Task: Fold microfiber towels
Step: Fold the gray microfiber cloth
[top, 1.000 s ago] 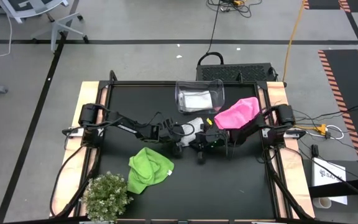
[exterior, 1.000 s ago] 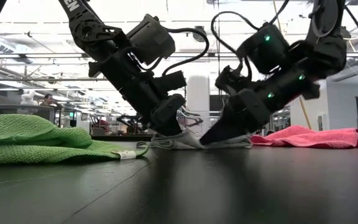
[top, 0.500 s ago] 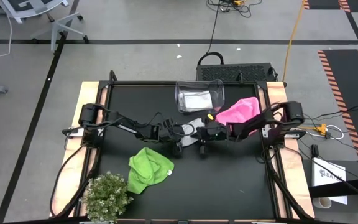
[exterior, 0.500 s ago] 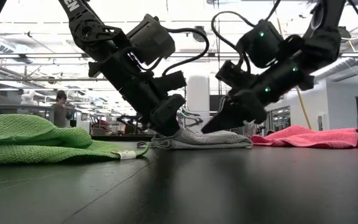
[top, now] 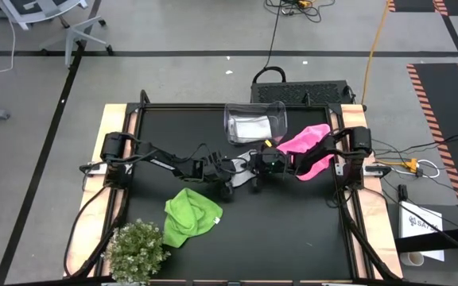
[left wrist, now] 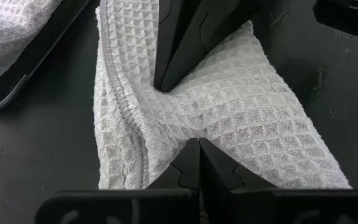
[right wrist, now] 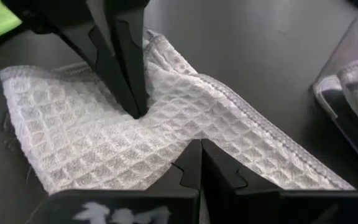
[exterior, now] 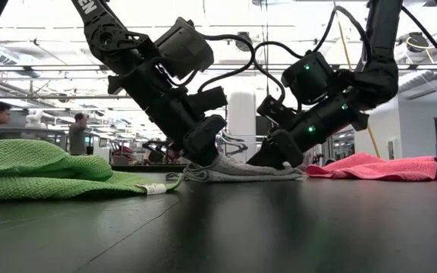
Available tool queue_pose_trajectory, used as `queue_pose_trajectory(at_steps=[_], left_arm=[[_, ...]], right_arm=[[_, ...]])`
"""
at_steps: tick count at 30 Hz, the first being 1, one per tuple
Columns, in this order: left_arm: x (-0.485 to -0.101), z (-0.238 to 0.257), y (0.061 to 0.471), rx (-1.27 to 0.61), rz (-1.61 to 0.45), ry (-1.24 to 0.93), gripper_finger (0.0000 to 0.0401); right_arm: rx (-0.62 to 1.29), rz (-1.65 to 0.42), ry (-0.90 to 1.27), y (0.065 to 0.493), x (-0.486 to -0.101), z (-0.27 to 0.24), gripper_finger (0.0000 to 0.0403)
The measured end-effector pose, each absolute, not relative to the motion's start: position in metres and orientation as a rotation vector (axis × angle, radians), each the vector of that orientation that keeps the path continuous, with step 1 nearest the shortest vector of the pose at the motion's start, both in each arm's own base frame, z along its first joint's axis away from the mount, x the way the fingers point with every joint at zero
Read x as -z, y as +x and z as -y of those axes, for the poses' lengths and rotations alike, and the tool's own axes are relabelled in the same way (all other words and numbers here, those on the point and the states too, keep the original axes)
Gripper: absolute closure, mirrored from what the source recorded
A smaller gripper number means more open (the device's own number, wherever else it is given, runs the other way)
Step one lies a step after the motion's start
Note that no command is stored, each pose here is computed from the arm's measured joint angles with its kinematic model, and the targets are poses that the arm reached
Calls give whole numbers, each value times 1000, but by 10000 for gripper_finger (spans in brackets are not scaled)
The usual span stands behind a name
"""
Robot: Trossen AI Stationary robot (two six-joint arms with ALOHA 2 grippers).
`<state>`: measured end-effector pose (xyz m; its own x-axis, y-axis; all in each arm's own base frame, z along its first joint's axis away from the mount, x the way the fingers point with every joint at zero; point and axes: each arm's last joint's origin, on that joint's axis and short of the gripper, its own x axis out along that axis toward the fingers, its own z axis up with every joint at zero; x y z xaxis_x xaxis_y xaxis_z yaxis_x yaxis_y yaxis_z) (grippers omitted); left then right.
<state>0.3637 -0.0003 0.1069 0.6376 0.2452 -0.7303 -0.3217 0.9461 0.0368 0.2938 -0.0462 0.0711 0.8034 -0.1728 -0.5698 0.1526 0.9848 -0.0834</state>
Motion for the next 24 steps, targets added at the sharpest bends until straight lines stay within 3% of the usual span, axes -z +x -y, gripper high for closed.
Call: queue_pose_trajectory(at_steps=[15, 24], left_arm=[[-106, 1, 362, -324, -836, -97, 389], [-106, 1, 362, -319, -836, -93, 394]], right_arm=[[175, -621, 238, 256, -53, 10, 403], [173, -473, 183, 266, -75, 3, 403]])
